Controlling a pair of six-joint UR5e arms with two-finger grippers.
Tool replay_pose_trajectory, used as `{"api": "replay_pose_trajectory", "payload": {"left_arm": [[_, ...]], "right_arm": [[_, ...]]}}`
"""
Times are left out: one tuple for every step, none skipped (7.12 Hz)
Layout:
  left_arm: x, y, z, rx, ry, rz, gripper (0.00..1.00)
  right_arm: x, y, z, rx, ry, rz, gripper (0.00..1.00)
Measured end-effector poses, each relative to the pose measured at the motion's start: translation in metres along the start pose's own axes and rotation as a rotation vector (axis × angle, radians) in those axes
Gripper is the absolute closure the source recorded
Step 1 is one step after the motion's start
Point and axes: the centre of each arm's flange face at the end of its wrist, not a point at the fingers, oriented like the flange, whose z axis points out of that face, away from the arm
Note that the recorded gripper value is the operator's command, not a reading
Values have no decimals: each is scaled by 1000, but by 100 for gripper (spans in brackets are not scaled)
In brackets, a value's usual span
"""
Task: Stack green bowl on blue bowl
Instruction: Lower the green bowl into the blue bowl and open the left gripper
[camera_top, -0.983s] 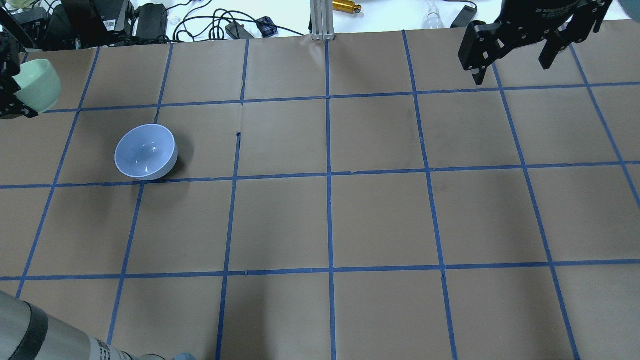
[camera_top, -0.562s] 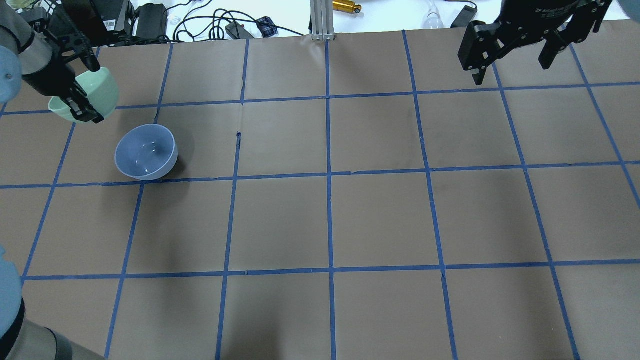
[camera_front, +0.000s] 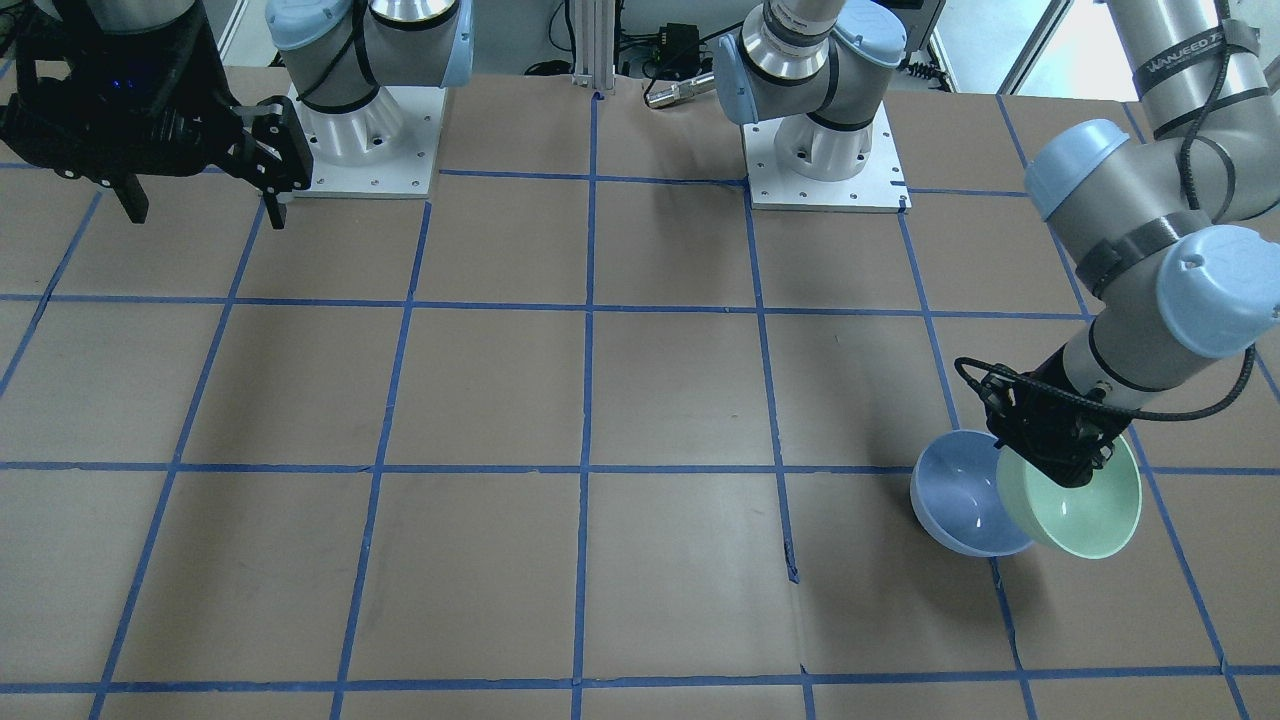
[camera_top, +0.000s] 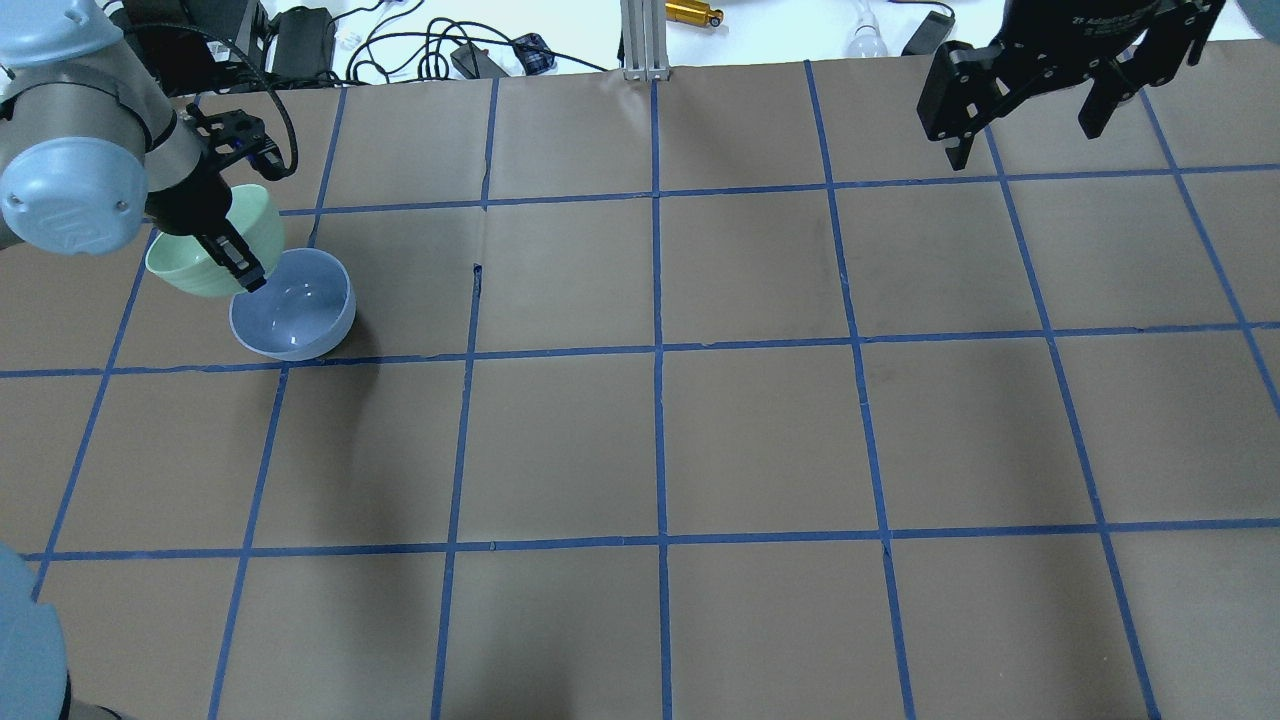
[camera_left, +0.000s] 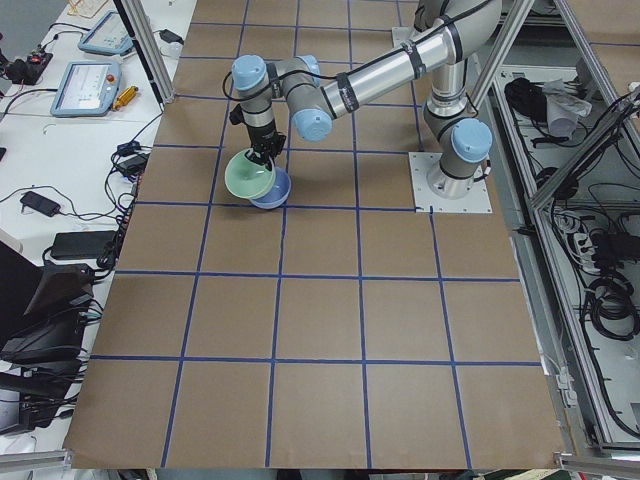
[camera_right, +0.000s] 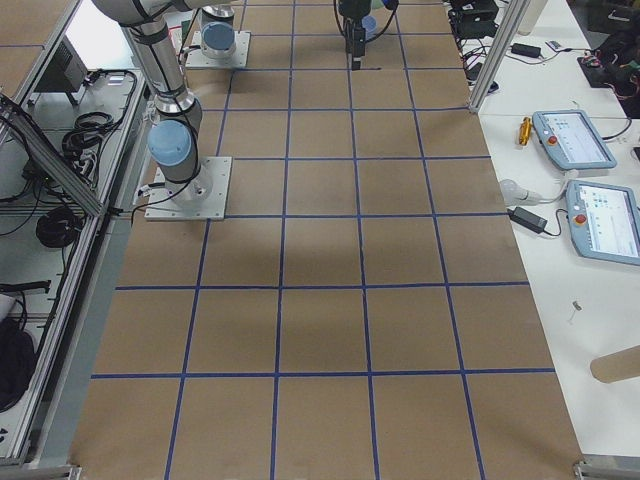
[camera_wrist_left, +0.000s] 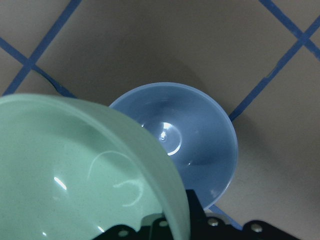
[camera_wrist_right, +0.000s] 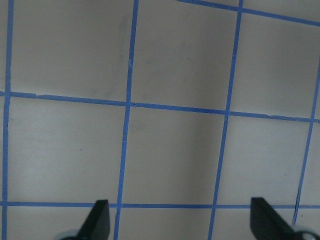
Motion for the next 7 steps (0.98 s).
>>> {"api": "replay_pose_trajectory", "payload": {"left_arm": [[13, 1, 8, -6, -21, -27, 100], [27, 1, 16, -3, -36, -48, 100], [40, -1, 24, 5, -55, -55, 100], [46, -2, 31, 12, -69, -56, 100], [48, -4, 36, 14, -71, -57, 49], [49, -5, 39, 16, -68, -58, 3], [50, -6, 40, 20, -64, -59, 0]], "right_arm": [[0, 0, 0, 0, 0, 0, 0], [0, 0, 0, 0, 0, 0, 0], [0, 0, 0, 0, 0, 0, 0], [0, 0, 0, 0, 0, 0, 0], [0, 0, 0, 0, 0, 0, 0], [0, 0, 0, 0, 0, 0, 0], [0, 0, 0, 0, 0, -1, 0]]}}
